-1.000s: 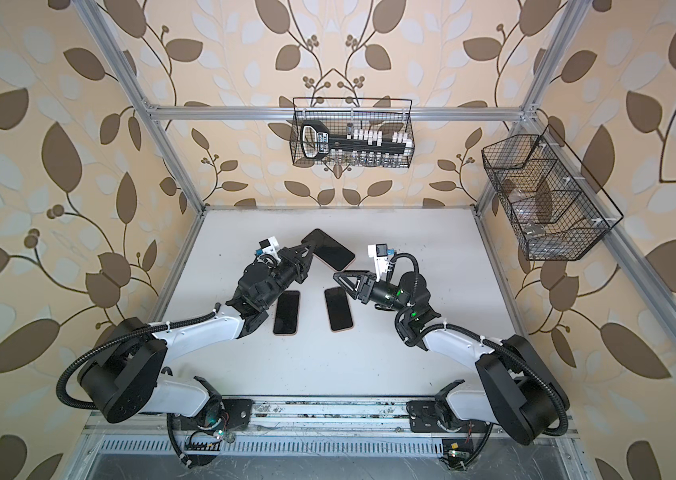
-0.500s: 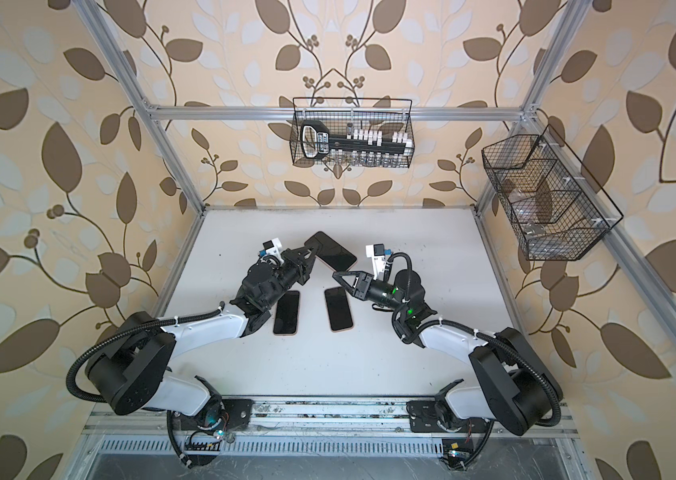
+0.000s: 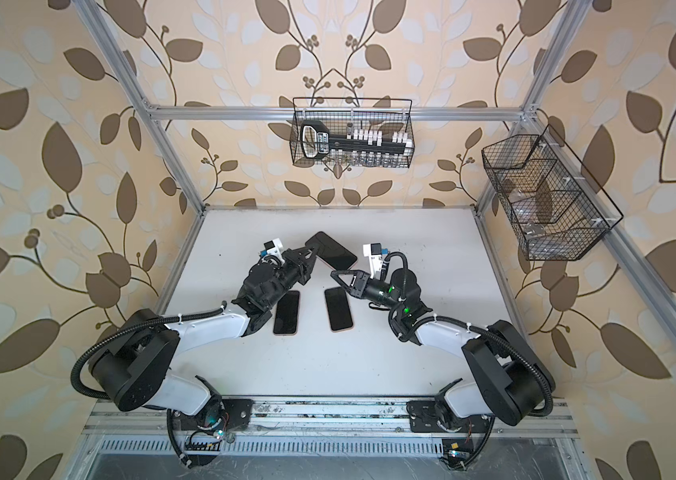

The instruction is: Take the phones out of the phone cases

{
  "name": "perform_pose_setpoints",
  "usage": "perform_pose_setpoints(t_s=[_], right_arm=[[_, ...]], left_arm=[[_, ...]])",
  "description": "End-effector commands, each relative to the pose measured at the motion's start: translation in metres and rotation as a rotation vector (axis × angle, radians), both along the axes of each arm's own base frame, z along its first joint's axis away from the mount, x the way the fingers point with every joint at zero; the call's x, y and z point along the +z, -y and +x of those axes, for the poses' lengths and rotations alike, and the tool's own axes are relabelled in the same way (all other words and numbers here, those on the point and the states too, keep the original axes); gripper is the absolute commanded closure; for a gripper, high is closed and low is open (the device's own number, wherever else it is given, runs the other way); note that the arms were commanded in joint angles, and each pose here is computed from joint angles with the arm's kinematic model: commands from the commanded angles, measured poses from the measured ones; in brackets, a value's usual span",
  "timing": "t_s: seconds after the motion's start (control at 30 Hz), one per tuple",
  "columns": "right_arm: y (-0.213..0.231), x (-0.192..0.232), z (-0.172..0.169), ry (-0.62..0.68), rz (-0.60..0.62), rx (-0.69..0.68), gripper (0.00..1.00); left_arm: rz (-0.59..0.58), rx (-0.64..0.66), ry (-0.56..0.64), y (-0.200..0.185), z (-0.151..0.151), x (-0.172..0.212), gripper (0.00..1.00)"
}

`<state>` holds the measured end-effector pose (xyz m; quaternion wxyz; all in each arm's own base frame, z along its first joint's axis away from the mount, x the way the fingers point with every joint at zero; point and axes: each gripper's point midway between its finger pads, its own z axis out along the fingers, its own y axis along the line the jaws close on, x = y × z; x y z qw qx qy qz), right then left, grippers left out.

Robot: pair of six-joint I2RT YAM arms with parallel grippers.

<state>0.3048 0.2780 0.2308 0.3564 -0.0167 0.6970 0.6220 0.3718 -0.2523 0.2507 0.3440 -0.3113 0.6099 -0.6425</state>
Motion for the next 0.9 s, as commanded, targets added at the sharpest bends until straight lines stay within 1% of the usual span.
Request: perform_pose_setpoints(t_s=[0.0,0.23,0.5,0.8,0.87], right_arm=[[-0.003,0.020,0.003,0.057,0.038,-0.006,0.83],[-0.002,0.016,0.002,0.071,0.022,-0.015,0.87],[0.000,0.006,0.000,0.108,-0.027,-0.018,0.91],[0.004,-0.005,-0.001,0.211,-0.114,-0.031,0.95],[0.004,-0.008,-0.001,0.227,-0.138,-0.032,0.95]], left_arm=[[-0.097,-0.014,0.142,0.003,-0.004,0.052,1.00],[-0.102,-0.001,0.138,0.000,-0.004,0.050,1.00],[-0.135,-0.001,0.115,-0.001,-0.004,0.050,1.00],[-0.181,-0.024,0.060,0.001,-0.007,0.049,1.00],[-0.206,-0.036,0.089,-0.001,-0.013,0.066,1.00]])
